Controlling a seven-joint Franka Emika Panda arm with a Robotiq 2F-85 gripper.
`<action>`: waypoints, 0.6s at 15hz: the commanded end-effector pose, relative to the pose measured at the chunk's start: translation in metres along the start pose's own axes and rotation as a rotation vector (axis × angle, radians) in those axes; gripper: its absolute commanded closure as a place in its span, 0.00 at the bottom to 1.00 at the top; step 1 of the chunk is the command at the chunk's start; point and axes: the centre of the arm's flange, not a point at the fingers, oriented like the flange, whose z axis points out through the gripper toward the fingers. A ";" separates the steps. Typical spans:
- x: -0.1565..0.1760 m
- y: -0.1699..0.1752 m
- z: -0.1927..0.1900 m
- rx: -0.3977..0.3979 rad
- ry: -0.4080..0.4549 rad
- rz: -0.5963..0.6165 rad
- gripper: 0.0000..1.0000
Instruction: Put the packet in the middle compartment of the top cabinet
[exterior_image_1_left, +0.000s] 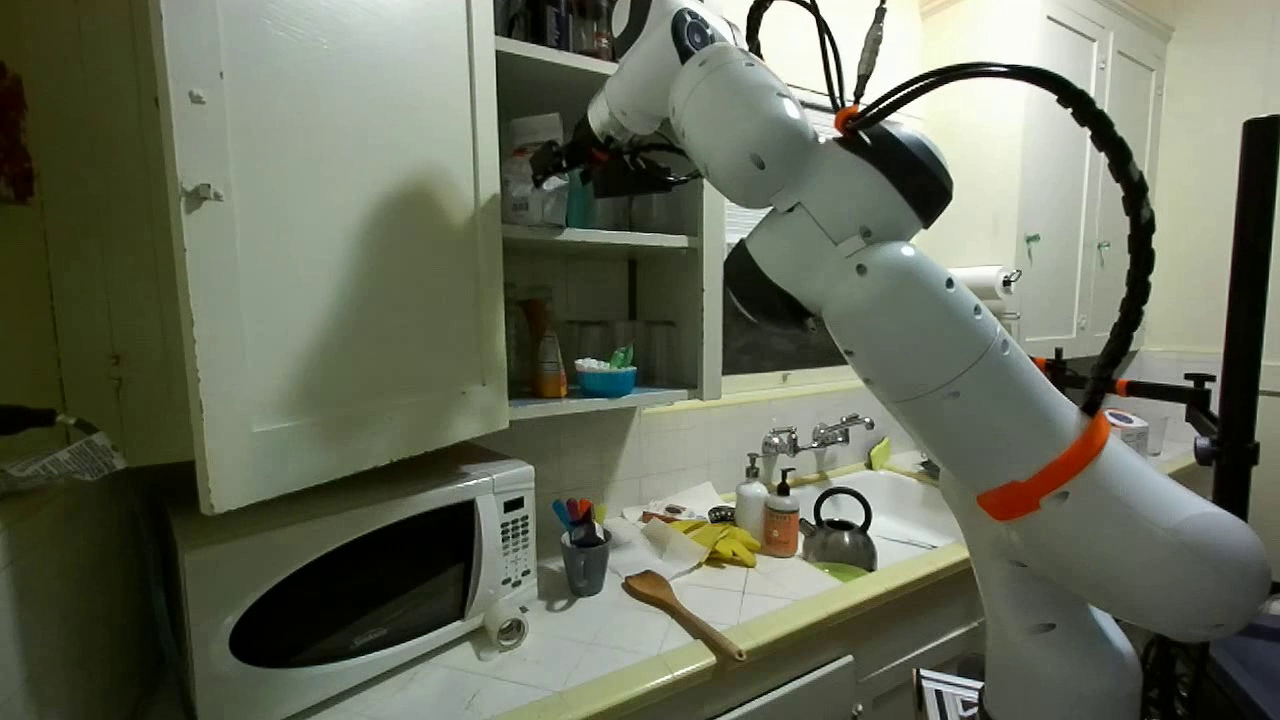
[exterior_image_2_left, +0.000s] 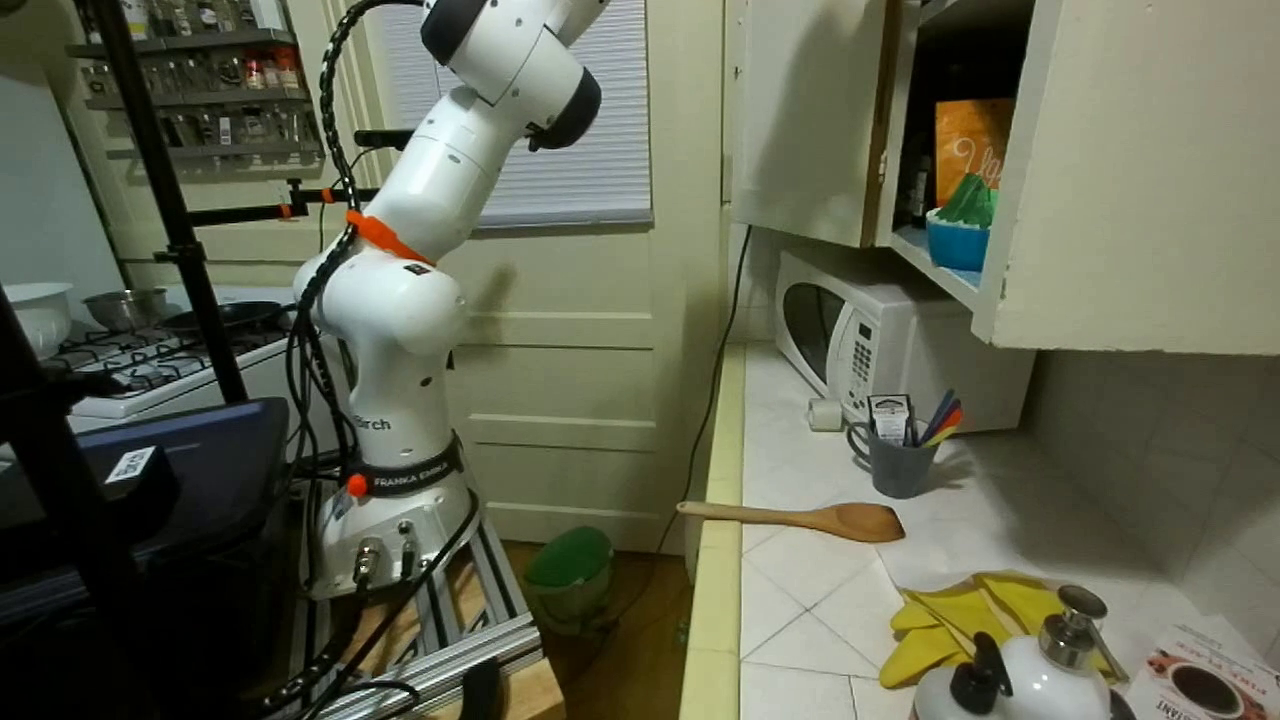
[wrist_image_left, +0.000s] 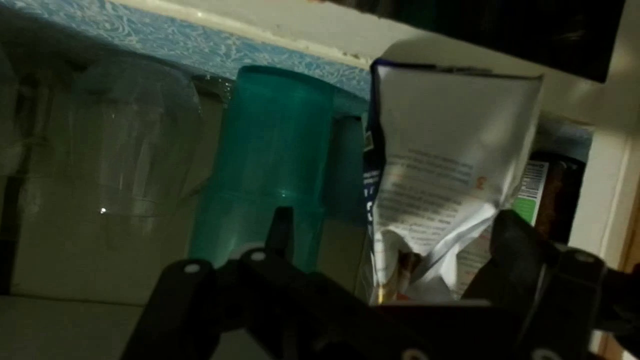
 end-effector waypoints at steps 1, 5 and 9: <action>-0.007 0.009 -0.024 0.056 -0.081 0.020 0.00; -0.023 0.023 -0.044 0.092 -0.102 0.040 0.00; -0.027 0.036 -0.039 0.052 -0.096 0.098 0.25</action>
